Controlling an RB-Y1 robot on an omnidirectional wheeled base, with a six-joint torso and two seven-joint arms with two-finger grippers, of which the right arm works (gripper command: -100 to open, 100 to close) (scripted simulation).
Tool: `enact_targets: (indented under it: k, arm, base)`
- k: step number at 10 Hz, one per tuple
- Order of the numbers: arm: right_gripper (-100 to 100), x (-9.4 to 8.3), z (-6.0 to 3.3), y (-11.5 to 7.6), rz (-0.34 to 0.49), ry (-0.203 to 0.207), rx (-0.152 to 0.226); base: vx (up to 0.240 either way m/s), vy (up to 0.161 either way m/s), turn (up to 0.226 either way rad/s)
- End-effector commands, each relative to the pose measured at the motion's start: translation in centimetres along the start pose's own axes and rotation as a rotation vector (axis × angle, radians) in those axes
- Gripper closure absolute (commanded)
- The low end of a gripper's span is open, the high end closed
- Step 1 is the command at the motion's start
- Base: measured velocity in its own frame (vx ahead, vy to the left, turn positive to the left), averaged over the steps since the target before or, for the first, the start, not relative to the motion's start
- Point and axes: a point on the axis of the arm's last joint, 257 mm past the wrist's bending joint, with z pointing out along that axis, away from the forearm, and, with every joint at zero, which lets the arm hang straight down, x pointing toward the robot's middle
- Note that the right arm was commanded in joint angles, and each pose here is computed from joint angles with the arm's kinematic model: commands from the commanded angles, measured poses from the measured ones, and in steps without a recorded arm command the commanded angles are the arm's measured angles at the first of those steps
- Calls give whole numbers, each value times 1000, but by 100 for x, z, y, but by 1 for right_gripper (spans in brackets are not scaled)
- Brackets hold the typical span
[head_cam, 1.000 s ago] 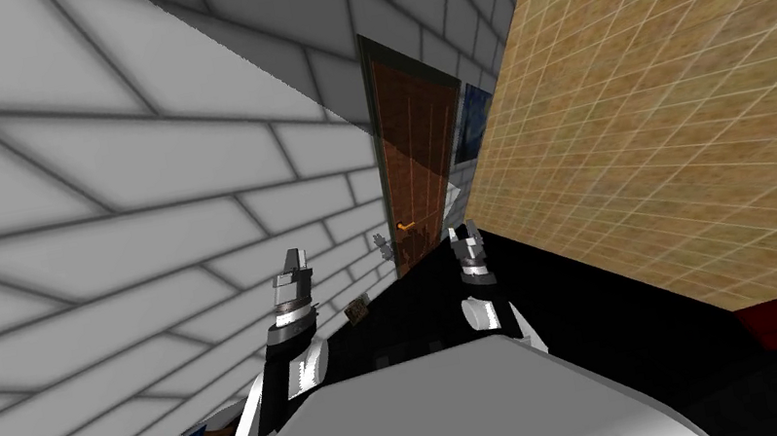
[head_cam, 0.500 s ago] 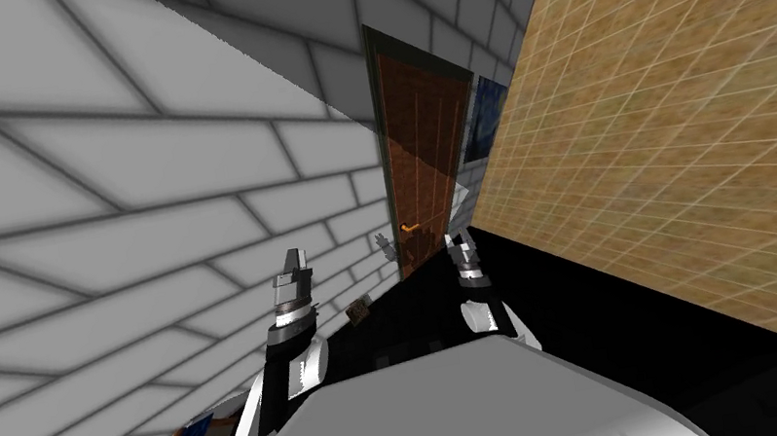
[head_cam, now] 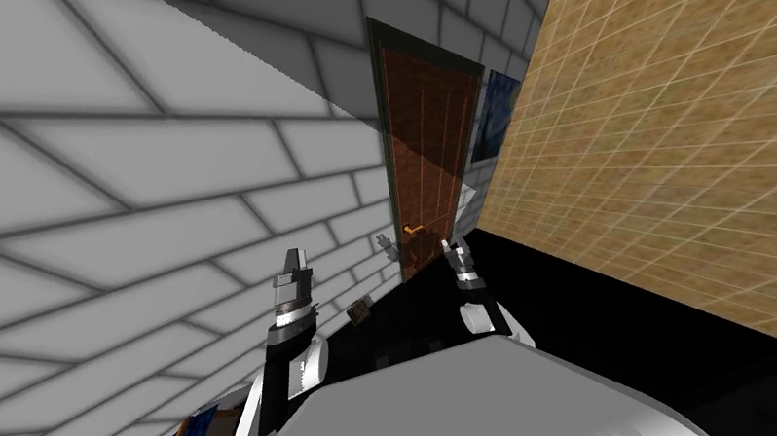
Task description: Pull the door open
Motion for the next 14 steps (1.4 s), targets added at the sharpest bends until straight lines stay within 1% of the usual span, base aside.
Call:
enact_targets:
  k: [1, 2, 3, 4, 5, 6, 7, 8, 9, 10, 11, 12, 13, 14]
  arm:
    - [-100, -7, -4, -131, 5, 15, 17]
    - [-100, -27, -48, -227, 4, 11, 40]
    - [-100, -32, -72, -323, 6, 20, 55]
    - [-100, -43, -96, -372, 6, 18, 66]
    - [-100, -56, -134, -490, 7, 25, 87]
    - [-100, -63, -149, -517, 7, 24, 93]
    - [-100, -73, -177, -611, 9, 32, 109]
    - [-100, -86, -205, -659, 8, 30, 121]
    - [-100, -105, -249, -771, 8, 37, 142]
    - [-100, -116, -266, -839, 9, 46, 152]
    - [-100, -143, -328, -931, 7, 40, 175]
    - [-100, -158, -350, -1000, 8, 48, 187]
    - [-100, -177, -393, -1060, 6, 45, 203]
    - [-100, -199, -424, -1137, 6, 52, 217]
  base:
    - [67, -40, 184]
    - [57, -40, 70]
    - [63, -44, 83]
    - [46, -41, 57]
    - [43, -38, 118]
    - [33, -35, 67]
    - [42, -33, 129]
    - [35, -28, 50]
    - [45, -39, 98]
    - [72, -69, 193]
    - [56, -53, 64]
    - [49, -43, 86]
    - [38, -38, 63]
    - [41, -44, 122]
